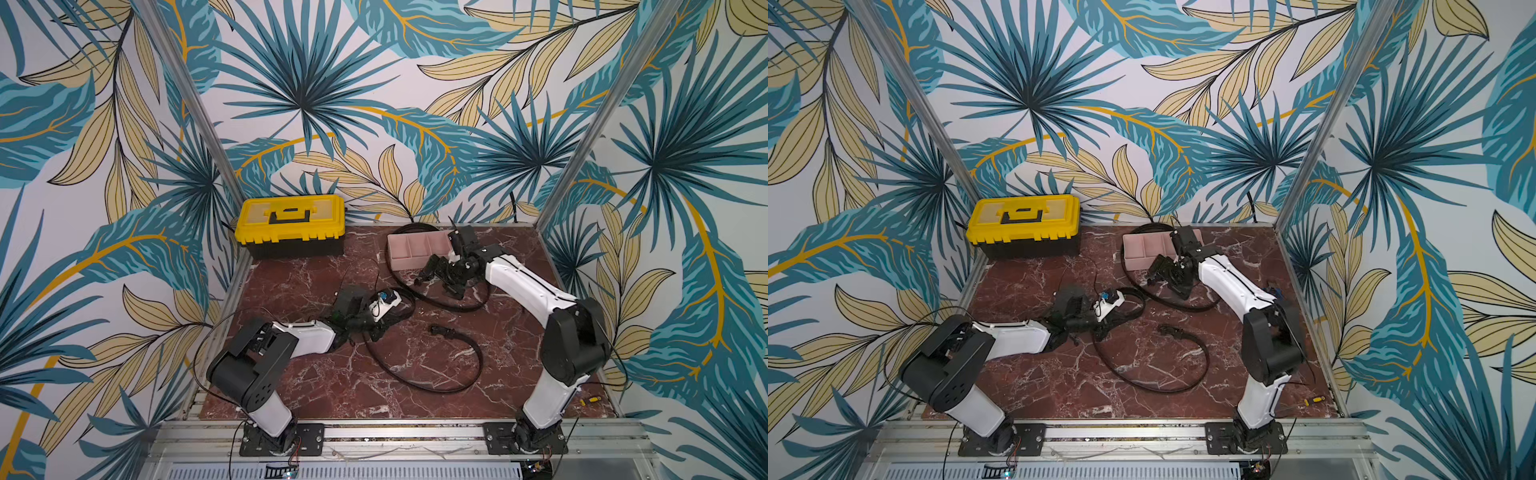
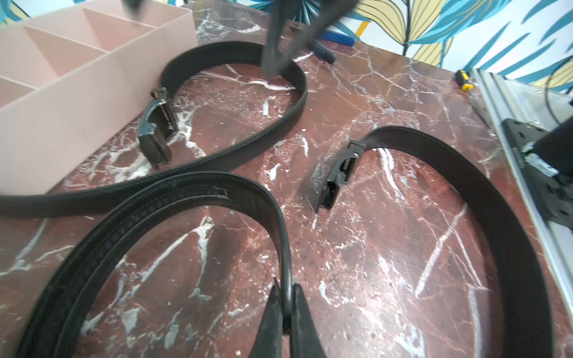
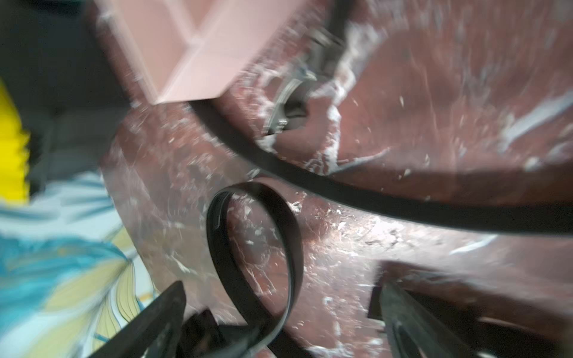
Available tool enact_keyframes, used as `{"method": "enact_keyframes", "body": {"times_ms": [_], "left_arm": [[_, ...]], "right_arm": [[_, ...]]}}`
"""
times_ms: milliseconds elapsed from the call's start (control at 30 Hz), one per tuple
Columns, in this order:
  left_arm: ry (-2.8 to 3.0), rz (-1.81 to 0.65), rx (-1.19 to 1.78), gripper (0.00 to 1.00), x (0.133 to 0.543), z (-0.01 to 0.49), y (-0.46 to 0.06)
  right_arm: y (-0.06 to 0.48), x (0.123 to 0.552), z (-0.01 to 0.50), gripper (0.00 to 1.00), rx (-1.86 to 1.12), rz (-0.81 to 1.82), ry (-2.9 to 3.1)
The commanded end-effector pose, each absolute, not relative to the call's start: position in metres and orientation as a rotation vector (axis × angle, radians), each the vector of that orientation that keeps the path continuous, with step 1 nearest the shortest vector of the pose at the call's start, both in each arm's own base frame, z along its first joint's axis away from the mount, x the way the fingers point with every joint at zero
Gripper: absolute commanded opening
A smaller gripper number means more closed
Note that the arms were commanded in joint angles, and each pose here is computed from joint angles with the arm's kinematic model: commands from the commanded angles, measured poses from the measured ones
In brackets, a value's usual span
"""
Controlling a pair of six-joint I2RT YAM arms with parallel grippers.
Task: Place the belts into the storage roll
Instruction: Roll the belt at the center of the board.
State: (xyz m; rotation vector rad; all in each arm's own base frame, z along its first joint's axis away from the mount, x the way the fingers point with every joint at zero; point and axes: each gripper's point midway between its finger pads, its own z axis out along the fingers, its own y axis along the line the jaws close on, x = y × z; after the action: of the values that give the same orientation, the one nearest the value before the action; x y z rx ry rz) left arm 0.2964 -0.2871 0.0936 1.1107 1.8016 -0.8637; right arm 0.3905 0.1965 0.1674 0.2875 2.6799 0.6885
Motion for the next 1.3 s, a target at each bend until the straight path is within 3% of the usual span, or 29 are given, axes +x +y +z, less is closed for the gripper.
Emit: {"method": "enact_keyframes", "body": {"times_ms": [0,100,167,333,467,933,1133,1267], "left_arm": [[1.669,-0.926,1.185,0.00,0.285,0.112,-0.286],[1.636,-0.958,1.201,0.00,0.283,0.117,-0.283],[1.633,-0.976,1.213,0.00,0.281,0.119,-0.281],[1.623,-0.978,1.265,0.00,0.277,0.118,-0.280],[1.616,-0.946,1.292,0.00,0.276,0.116,-0.279],[1.614,-0.933,1.305,0.00,0.269,0.115,-0.276],[1.621,-0.928,1.298,0.00,0.267,0.116,-0.275],[1.627,-0.921,1.290,0.00,0.269,0.116,-0.274]], "right_arm": [[0.191,0.350,0.178,0.98,-0.707,0.382,2.485],[0.190,0.316,0.164,0.97,-1.141,0.329,2.271],[0.193,0.286,0.150,0.90,-1.435,0.332,2.121],[0.207,0.280,0.145,0.62,-1.610,0.371,2.018],[0.231,0.283,0.145,0.62,-1.754,0.371,1.902],[0.283,0.280,0.122,0.50,-1.795,0.509,1.848],[0.288,0.281,0.108,0.29,-1.777,0.520,1.875],[0.287,0.272,0.104,0.33,-1.779,0.550,1.892]]}}
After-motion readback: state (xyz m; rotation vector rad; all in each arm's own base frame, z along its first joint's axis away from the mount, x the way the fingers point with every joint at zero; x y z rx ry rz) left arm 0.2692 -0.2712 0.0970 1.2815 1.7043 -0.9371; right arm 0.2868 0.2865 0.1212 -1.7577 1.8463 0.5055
